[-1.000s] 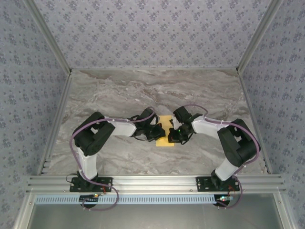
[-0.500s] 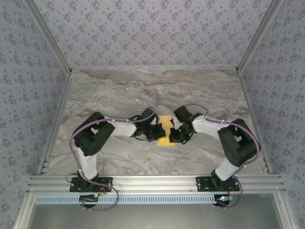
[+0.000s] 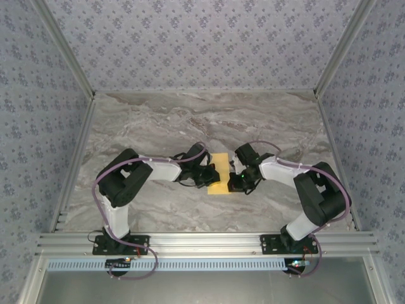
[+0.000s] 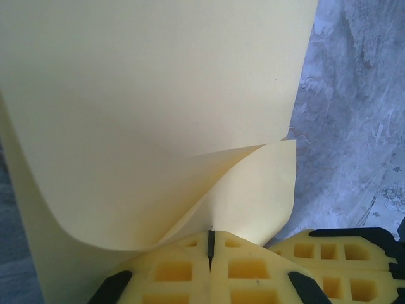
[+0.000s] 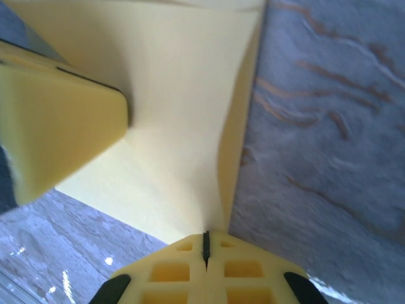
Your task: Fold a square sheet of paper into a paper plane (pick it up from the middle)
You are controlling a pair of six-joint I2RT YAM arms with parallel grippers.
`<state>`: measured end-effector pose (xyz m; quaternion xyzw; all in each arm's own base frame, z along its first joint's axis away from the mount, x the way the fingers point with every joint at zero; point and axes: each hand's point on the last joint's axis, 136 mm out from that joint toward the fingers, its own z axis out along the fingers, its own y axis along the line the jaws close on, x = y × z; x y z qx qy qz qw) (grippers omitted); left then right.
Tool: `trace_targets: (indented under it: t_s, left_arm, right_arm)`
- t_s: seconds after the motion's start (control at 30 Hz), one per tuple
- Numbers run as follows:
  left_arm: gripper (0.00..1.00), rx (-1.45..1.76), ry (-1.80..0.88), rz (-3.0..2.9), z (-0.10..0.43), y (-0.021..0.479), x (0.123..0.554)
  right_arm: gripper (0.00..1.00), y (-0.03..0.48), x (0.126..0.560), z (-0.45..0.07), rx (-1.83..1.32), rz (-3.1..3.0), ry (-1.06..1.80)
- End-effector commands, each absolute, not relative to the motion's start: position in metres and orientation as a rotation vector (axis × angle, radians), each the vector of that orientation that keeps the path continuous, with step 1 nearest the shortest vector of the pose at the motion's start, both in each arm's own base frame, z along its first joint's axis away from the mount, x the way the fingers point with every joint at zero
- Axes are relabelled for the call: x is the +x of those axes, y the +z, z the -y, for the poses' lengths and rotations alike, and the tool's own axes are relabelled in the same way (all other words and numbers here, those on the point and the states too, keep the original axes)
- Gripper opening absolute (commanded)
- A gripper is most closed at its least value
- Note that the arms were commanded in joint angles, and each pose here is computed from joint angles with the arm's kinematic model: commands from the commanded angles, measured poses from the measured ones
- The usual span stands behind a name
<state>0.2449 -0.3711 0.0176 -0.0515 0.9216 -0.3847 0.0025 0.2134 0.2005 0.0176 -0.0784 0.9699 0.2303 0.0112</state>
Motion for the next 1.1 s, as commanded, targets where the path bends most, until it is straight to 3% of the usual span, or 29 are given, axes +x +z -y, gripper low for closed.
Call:
trace_targets:
  t_s: [0.0,0.23,0.63,1.07]
  left_arm:
    - [0.0,-0.313,-0.842,-3.084,0.324,-0.037,0.221]
    - [0.0,-0.304,-0.855,-3.082,0.326,-0.035,0.221]
    - [0.0,-0.256,-0.907,-3.041,0.331,-0.026,0.226]
    - [0.0,0.039,-1.235,-2.782,0.381,0.043,0.242]
  right_arm:
    - [0.0,0.02,0.198,-0.188,-0.24,-3.09,0.667]
    - [0.0,0.041,0.224,-0.216,-0.266,-2.982,0.798]
    - [0.0,0.014,0.227,-0.214,-0.246,-3.043,0.732]
    - [0.0,-0.009,0.209,-0.193,-0.238,-3.136,0.605]
